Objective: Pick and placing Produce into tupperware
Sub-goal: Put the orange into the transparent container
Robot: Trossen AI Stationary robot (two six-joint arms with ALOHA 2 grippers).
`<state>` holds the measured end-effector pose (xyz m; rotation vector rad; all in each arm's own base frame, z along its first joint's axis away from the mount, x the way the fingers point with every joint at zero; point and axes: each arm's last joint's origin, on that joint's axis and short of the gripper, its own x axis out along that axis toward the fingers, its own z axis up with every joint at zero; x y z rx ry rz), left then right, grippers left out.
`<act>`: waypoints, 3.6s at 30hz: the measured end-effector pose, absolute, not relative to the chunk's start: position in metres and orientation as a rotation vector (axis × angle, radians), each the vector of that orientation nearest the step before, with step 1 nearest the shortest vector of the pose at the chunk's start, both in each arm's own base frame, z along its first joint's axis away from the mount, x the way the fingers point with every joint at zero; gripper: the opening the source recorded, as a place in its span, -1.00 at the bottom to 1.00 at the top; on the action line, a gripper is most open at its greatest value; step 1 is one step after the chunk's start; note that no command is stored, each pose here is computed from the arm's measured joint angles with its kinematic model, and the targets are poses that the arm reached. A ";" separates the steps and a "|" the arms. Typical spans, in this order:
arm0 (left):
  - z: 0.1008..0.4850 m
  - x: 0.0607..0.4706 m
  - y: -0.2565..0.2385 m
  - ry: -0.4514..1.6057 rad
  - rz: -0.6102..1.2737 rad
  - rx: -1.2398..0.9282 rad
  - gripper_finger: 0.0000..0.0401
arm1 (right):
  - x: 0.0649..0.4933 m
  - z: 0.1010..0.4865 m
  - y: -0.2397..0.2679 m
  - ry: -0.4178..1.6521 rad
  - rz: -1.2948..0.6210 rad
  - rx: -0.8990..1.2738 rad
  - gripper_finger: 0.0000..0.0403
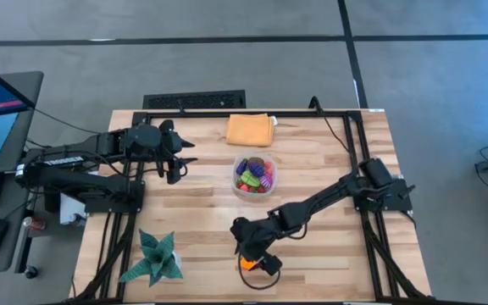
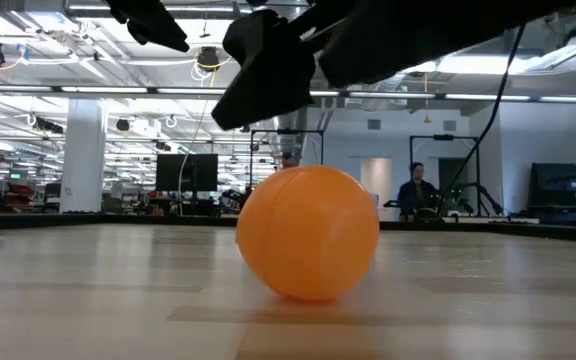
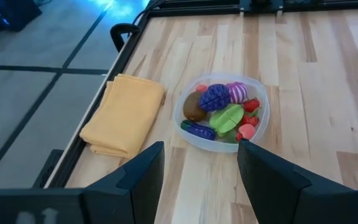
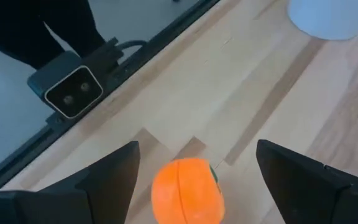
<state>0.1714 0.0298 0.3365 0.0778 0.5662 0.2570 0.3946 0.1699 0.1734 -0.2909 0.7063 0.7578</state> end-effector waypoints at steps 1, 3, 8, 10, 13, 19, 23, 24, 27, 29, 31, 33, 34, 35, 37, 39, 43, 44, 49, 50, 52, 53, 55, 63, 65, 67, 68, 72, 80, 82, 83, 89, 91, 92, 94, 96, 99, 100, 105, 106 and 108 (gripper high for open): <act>0.337 0.171 0.030 0.566 0.258 0.078 -0.03 | 0.394 0.172 0.172 0.710 0.763 -0.293 0.73; 0.337 0.171 0.030 0.566 0.258 0.078 -0.03 | 0.393 0.169 0.174 0.719 0.761 -0.307 0.75; 0.337 0.171 0.030 0.565 0.259 0.078 -0.03 | 0.391 0.168 0.178 0.732 0.716 -0.351 0.76; 0.337 0.171 0.030 0.564 0.264 0.079 -0.03 | 0.390 0.167 0.177 0.744 0.708 -0.355 0.76; 0.337 0.172 0.030 0.563 0.267 0.074 -0.03 | 0.390 0.166 0.177 0.756 0.706 -0.357 0.76; 0.337 0.172 0.030 0.562 0.269 0.068 -0.03 | 0.391 0.158 0.178 0.770 0.712 -0.355 0.76; 0.337 0.172 0.030 0.562 0.270 0.065 -0.03 | 0.391 0.148 0.184 0.803 0.728 -0.352 0.76; 0.337 0.172 0.030 0.562 0.270 0.065 -0.03 | 0.392 0.150 0.185 0.792 0.728 -0.353 0.76; 0.337 0.171 0.030 0.561 0.270 0.065 -0.03 | 0.392 0.152 0.188 0.787 0.724 -0.360 0.76; 0.337 0.171 0.030 0.561 0.270 0.065 -0.03 | 0.392 0.152 0.187 0.793 0.723 -0.359 0.76; 0.337 0.171 0.030 0.561 0.270 0.065 -0.03 | 0.392 0.152 0.187 0.793 0.721 -0.359 0.76; 0.337 0.171 0.030 0.561 0.277 0.067 -0.03 | 0.393 0.152 0.186 0.793 0.718 -0.360 0.76; 0.337 0.171 0.030 0.561 0.286 0.070 -0.03 | 0.393 0.151 0.186 0.794 0.718 -0.360 0.75; 0.337 0.171 0.031 0.562 0.291 0.071 -0.03 | 0.394 0.148 0.187 0.794 0.719 -0.360 0.75; 0.337 0.171 0.031 0.561 0.293 0.071 -0.03 | 0.394 0.140 0.187 0.816 0.721 -0.360 0.73; 0.337 0.171 0.031 0.561 0.293 0.071 -0.03 | 0.394 0.136 0.188 0.827 0.725 -0.359 0.72; 0.337 0.171 0.031 0.561 0.294 0.072 -0.03 | 0.396 0.135 0.189 0.832 0.720 -0.346 0.68; 0.337 0.171 0.031 0.562 0.295 0.072 -0.03 | 0.396 0.136 0.189 0.830 0.717 -0.341 0.68; 0.337 0.171 0.031 0.561 0.300 0.074 -0.03 | 0.398 0.136 0.186 0.838 0.708 -0.333 0.61; 0.337 0.171 0.031 0.562 0.300 0.075 -0.03 | 0.398 0.136 0.186 0.838 0.708 -0.333 0.59; 0.337 0.171 0.031 0.562 0.299 0.077 -0.03 | 0.398 0.136 0.186 0.840 0.708 -0.333 0.55; 0.337 0.171 0.031 0.563 0.299 0.082 -0.03 | 0.397 0.136 0.185 0.845 0.707 -0.333 0.52; 0.337 0.171 0.031 0.563 0.301 0.085 -0.03 | 0.397 0.135 0.185 0.851 0.708 -0.333 0.47; 0.337 0.171 0.031 0.564 0.301 0.093 -0.03 | 0.395 0.133 0.184 0.883 0.709 -0.335 0.34; 0.337 0.171 0.031 0.565 0.301 0.094 -0.03 | 0.395 0.133 0.184 0.883 0.709 -0.336 0.33; 0.337 0.171 0.031 0.565 0.300 0.098 -0.03 | 0.395 0.133 0.184 0.884 0.706 -0.336 0.30; 0.337 0.171 0.031 0.566 0.300 0.098 -0.03 | 0.395 0.133 0.184 0.886 0.706 -0.336 0.29; 0.337 0.171 0.031 0.566 0.304 0.102 -0.03 | 0.394 0.133 0.182 0.911 0.692 -0.316 0.22; 0.337 0.171 0.031 0.566 0.306 0.102 -0.03 | 0.395 0.133 0.177 0.933 0.672 -0.292 0.15; 0.337 0.171 0.031 0.566 0.306 0.102 -0.03 | 0.395 0.133 0.176 0.936 0.663 -0.281 0.15; 0.337 0.171 0.031 0.566 0.306 0.102 -0.03 | 0.396 0.133 0.175 0.940 0.657 -0.272 0.15; 0.337 0.171 0.031 0.566 0.306 0.102 -0.03 | 0.399 0.135 0.166 0.964 0.600 -0.203 0.15; 0.337 0.171 0.031 0.566 0.306 0.102 -0.03 | 0.401 0.138 0.162 0.981 0.581 -0.181 0.15; 0.337 0.171 0.031 0.566 0.308 0.103 -0.03 | 0.403 0.140 0.160 0.987 0.572 -0.171 0.15; 0.337 0.171 0.031 0.566 0.311 0.104 -0.03 | 0.406 0.144 0.156 0.994 0.559 -0.158 0.15; 0.337 0.171 0.031 0.566 0.311 0.104 -0.03 | 0.410 0.148 0.153 0.997 0.550 -0.153 0.15; 0.337 0.171 0.031 0.566 0.311 0.104 -0.03 | 0.415 0.154 0.146 0.991 0.537 -0.142 0.15; 0.337 0.171 0.031 0.566 0.311 0.104 -0.03 | 0.417 0.157 0.144 0.991 0.534 -0.136 0.15; 0.337 0.171 0.031 0.567 0.311 0.104 -0.03 | 0.424 0.172 0.132 1.017 0.523 -0.111 0.14; 0.337 0.171 0.031 0.567 0.310 0.107 -0.03 | 0.426 0.174 0.130 1.022 0.519 -0.109 0.14; 0.337 0.171 0.031 0.568 0.307 0.115 -0.03 | 0.427 0.179 0.125 1.042 0.511 -0.108 0.14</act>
